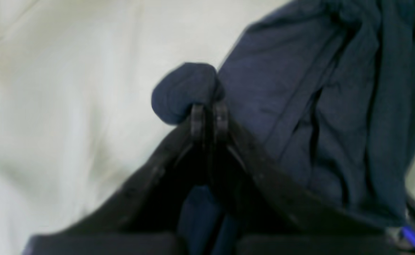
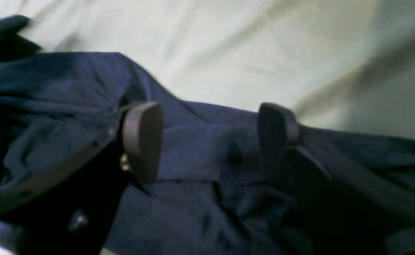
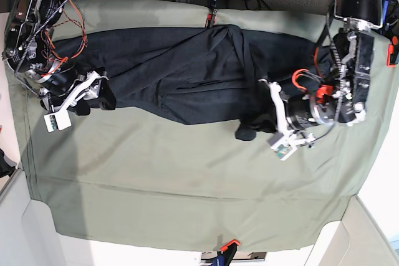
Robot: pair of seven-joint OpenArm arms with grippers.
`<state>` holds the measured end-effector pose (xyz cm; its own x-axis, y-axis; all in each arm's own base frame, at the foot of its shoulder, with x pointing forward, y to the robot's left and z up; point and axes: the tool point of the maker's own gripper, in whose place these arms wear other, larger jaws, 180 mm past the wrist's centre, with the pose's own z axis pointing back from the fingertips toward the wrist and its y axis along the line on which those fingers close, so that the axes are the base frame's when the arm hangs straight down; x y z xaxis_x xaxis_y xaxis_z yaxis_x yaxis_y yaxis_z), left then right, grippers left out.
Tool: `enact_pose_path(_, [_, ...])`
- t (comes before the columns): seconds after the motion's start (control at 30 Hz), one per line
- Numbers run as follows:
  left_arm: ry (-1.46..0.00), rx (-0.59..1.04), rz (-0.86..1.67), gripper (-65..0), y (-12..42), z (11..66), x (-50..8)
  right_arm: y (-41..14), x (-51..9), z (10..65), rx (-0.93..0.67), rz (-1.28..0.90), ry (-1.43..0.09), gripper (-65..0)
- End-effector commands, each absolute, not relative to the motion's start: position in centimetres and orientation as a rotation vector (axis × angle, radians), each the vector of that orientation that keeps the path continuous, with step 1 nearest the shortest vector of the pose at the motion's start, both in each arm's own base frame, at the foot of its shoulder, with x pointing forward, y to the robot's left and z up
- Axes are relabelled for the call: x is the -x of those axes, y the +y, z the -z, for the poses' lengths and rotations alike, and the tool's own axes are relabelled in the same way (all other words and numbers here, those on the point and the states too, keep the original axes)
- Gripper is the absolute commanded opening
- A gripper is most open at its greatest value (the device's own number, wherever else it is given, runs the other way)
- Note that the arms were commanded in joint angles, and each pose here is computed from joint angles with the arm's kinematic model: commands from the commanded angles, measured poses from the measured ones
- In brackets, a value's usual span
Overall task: Fold the T-shirt properly
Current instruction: 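Grasp the sleeve end with the left gripper and pull it along the strip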
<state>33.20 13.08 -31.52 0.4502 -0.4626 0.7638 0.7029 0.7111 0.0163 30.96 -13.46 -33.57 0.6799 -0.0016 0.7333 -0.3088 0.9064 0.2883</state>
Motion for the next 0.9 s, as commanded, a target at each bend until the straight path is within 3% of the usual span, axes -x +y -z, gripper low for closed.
enact_pose_path(0.0, [-0.870,0.322,0.736,-65.0,13.9,29.7,-33.5,-13.5,-31.8,32.1,-0.420,-0.182,-0.868,-23.6])
enact_pose_path(0.3, [-0.828,0.277,0.647,-65.0,19.4,29.0,-31.0,-13.6,-31.9,32.5,-0.427,-0.170,-0.866,-23.6])
enact_pose_path(0.87, [-0.553,0.144,0.622,-65.0,25.1,34.5,-26.6,-13.5,-31.9,32.5,-0.428,-0.170,-0.866,-23.6])
